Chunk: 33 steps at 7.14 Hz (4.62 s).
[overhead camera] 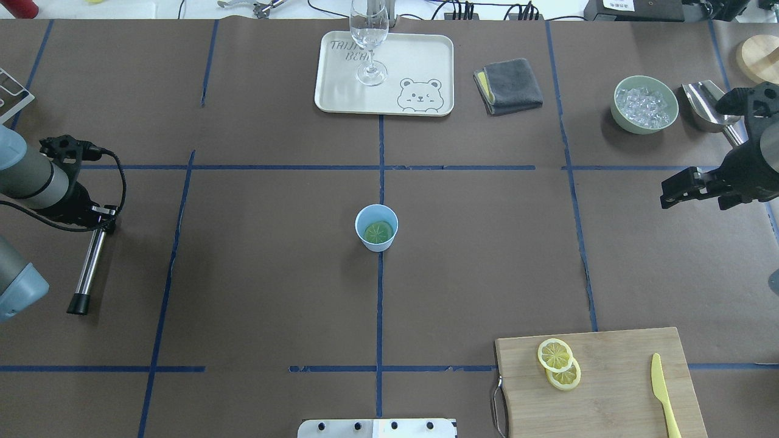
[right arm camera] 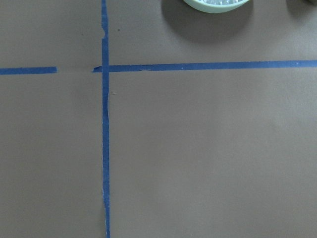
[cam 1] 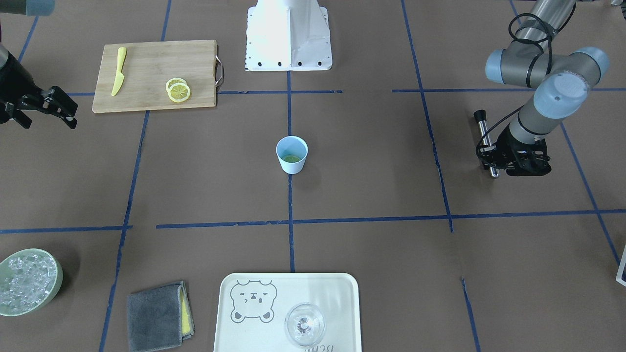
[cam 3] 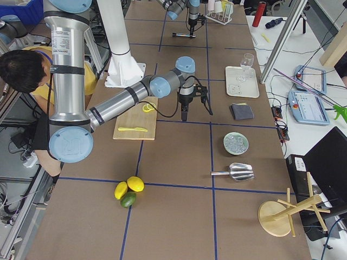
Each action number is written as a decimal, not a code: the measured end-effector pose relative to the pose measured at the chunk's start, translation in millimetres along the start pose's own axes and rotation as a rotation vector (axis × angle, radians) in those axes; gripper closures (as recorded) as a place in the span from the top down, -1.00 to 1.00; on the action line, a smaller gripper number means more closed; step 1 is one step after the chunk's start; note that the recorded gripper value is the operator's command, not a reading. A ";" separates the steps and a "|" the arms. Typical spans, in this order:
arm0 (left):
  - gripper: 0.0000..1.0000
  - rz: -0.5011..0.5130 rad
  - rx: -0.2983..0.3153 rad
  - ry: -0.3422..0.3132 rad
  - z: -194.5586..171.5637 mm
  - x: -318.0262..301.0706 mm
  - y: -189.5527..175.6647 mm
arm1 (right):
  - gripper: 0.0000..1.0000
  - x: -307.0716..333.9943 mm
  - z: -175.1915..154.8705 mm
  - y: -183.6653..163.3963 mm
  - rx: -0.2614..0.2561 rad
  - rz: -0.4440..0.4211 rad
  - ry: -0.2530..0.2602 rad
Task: Squeeze lemon into cup
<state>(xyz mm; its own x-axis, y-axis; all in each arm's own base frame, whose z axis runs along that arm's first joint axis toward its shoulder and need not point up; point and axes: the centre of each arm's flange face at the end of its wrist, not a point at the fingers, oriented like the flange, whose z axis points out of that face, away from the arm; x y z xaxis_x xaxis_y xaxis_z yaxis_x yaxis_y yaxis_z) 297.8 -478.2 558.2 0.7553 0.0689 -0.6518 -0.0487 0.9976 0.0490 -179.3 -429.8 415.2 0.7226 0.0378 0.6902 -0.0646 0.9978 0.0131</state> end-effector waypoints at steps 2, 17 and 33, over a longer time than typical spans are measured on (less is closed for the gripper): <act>0.99 0.003 0.002 0.003 -1.6 1.8 -0.5 | 1.00 -0.6 0.0 0.3 0.000 0.000 0.000; 1.00 0.105 0.192 0.056 -218.7 -273.2 97.2 | 1.00 322.5 2.6 -24.2 -0.045 -0.226 -0.058; 1.00 0.061 -0.049 0.059 -177.2 -315.1 40.8 | 1.00 323.2 17.4 -42.8 -0.069 -0.221 -0.050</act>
